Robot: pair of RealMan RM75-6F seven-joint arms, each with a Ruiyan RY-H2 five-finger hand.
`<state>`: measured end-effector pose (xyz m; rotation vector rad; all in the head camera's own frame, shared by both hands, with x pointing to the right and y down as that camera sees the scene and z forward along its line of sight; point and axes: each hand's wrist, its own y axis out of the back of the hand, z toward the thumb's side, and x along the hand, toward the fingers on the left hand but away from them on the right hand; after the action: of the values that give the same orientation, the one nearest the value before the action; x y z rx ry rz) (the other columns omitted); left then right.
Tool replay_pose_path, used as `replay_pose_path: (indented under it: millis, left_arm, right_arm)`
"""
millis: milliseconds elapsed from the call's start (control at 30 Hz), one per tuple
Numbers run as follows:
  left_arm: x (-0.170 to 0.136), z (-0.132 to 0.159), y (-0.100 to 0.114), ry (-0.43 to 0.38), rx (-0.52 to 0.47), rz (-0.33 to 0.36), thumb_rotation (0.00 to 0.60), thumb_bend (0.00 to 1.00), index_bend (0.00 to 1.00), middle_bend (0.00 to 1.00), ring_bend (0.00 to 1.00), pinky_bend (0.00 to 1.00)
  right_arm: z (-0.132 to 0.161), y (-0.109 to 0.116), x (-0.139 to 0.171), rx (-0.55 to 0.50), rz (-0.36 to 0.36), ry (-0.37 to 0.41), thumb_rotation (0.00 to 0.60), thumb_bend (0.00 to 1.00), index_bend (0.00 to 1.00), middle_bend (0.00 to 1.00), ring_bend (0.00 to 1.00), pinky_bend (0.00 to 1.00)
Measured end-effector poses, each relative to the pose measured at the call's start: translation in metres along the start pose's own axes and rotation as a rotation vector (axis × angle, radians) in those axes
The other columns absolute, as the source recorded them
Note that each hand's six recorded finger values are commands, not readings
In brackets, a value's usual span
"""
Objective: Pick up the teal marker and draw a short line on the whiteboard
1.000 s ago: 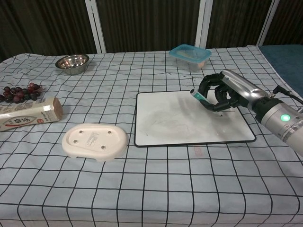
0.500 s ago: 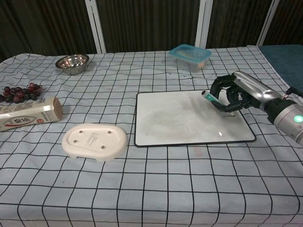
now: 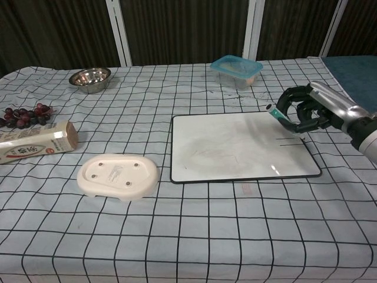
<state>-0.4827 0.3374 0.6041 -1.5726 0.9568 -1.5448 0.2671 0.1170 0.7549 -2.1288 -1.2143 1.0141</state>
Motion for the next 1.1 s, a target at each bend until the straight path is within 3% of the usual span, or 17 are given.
replay_pose_path:
  millis: [167,300,400,600,733,867,1000,1100]
  left_arm:
    - [-0.002,-0.001,0.001,-0.001,-0.002,0.004,0.600,0.37,0.00,0.00,0.00,0.06]
    - [-0.001,0.000,-0.001,-0.004,-0.005,-0.001,0.600,0.37,0.00,0.00,0.00,0.06]
    - [0.000,0.000,-0.002,-0.006,-0.006,-0.006,0.600,0.37,0.00,0.00,0.00,0.06]
    - [0.003,0.002,-0.004,-0.005,-0.003,-0.015,0.600,0.37,0.00,0.00,0.00,0.06]
    - [0.003,0.002,-0.003,-0.003,-0.002,-0.011,0.600,0.37,0.00,0.00,0.00,0.06]
    - [0.001,0.002,-0.001,-0.002,-0.004,-0.002,0.600,0.37,0.00,0.00,0.00,0.06]
    - [-0.002,0.001,0.002,0.001,-0.012,0.012,0.600,0.37,0.00,0.00,0.00,0.06]
    - [-0.005,-0.001,0.006,0.016,-0.018,0.027,0.600,0.37,0.00,0.00,0.00,0.06]
  right_arm:
    - [-0.007,0.025,0.006,0.069,-0.025,0.021,0.600,0.38,1.00,0.76,0.74,0.74]
    - [-0.021,0.037,0.014,0.228,0.012,0.008,0.600,0.38,0.99,0.76,0.71,0.72]
    - [-0.038,0.040,0.021,0.401,0.075,-0.017,0.600,0.37,0.86,0.71,0.60,0.66]
    - [-0.081,0.042,0.040,0.699,0.236,-0.090,0.600,0.36,0.46,0.41,0.37,0.52]
    - [-0.095,0.045,0.050,0.738,0.294,-0.117,0.600,0.34,0.18,0.23,0.24,0.42]
    - [-0.094,0.050,0.057,0.723,0.292,-0.108,0.600,0.31,0.03,0.15,0.17,0.39]
    - [-0.083,0.063,0.072,0.687,0.249,-0.078,0.600,0.28,0.00,0.08,0.12,0.36]
    - [-0.069,0.075,0.092,0.647,0.206,-0.062,0.600,0.28,0.00,0.02,0.05,0.28]
